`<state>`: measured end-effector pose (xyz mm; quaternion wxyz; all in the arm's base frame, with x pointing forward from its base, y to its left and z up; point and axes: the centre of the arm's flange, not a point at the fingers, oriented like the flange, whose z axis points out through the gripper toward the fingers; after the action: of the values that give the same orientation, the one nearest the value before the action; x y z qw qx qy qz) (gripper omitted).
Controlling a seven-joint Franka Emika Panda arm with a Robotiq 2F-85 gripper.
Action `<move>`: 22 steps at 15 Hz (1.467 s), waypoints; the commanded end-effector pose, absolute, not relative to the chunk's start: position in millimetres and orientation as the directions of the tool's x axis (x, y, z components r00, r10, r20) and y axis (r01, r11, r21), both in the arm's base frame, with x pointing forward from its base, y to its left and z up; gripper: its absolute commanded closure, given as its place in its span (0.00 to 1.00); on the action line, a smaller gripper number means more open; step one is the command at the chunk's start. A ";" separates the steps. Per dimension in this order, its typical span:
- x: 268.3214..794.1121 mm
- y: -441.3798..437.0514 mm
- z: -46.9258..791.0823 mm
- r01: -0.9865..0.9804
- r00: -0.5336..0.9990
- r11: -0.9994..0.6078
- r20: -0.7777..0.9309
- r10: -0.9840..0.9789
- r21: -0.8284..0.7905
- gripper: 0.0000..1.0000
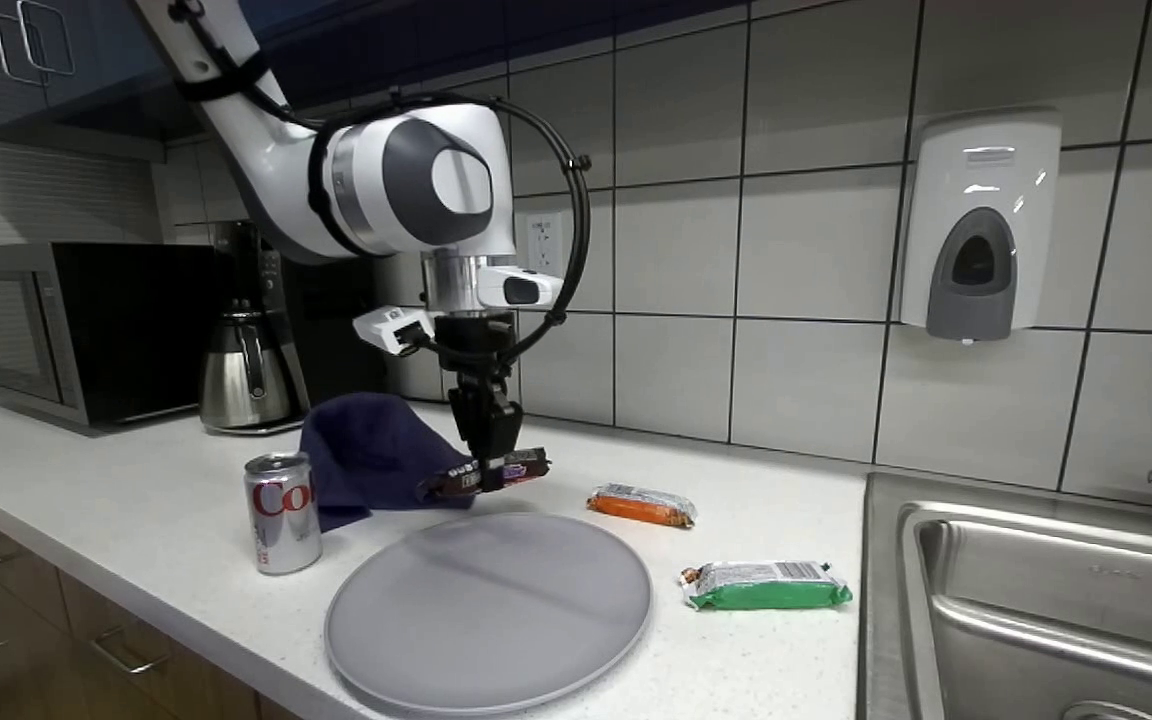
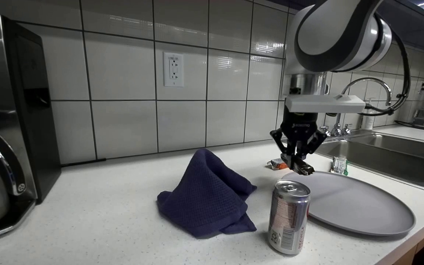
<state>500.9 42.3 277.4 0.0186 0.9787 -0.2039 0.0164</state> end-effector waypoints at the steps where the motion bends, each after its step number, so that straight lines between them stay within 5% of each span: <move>1: 490.3 38.7 273.5 -0.407 0.914 -0.912 0.030 -0.406 0.049 0.96; 14: 485.0 45.6 228.1 -0.392 0.918 -0.910 -0.006 -0.396 0.136 0.96; 16: 484.4 48.1 225.8 -0.388 0.919 -0.912 -0.018 -0.394 0.133 0.60; 22: 493.1 56.4 237.8 -0.391 0.919 -0.916 -0.028 -0.394 0.089 0.17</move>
<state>483.5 50.5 225.5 0.0542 0.9786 -0.1967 -0.0269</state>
